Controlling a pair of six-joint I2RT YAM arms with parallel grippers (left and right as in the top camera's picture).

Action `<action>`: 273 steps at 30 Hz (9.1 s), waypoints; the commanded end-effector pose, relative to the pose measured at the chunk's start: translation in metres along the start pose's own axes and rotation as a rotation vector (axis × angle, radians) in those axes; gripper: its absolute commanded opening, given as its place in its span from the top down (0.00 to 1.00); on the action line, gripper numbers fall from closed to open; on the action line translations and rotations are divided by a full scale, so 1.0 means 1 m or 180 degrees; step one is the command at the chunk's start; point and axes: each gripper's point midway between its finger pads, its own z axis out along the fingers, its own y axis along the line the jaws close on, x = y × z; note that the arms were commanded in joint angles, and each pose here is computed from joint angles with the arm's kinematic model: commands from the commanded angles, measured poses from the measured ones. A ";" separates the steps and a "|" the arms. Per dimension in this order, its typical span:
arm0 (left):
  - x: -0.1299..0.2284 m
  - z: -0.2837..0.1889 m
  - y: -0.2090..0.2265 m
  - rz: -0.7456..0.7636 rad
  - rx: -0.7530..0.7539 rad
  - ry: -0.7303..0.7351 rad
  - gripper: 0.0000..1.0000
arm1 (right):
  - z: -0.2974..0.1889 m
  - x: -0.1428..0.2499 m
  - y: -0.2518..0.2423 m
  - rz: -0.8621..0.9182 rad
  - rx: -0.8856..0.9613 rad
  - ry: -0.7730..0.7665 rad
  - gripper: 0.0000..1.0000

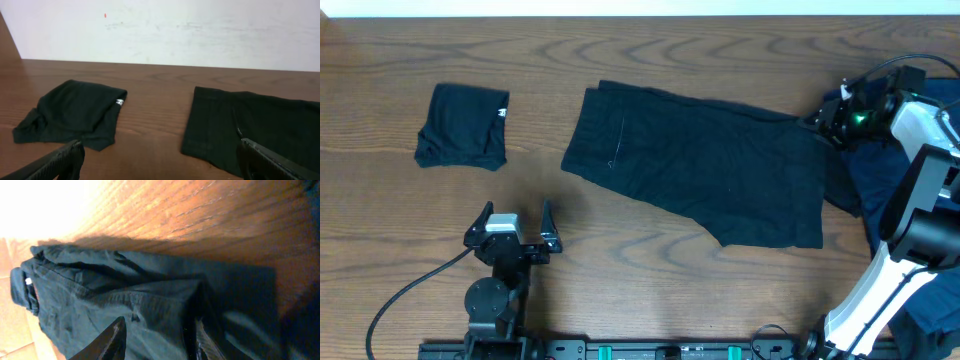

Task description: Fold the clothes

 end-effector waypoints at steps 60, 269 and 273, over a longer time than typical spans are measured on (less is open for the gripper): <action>0.121 0.269 -0.088 -0.0125 0.1151 0.3266 0.24 | 0.012 0.005 -0.010 0.0014 0.0253 0.0033 0.60; 0.135 0.063 -0.050 -0.1125 0.0113 0.4414 0.94 | 0.002 0.156 -0.050 0.0144 0.2127 0.0974 0.99; 0.154 0.065 -0.031 -0.1036 -0.0267 0.4243 0.94 | 0.022 0.149 -0.051 0.0015 0.2091 0.0900 0.99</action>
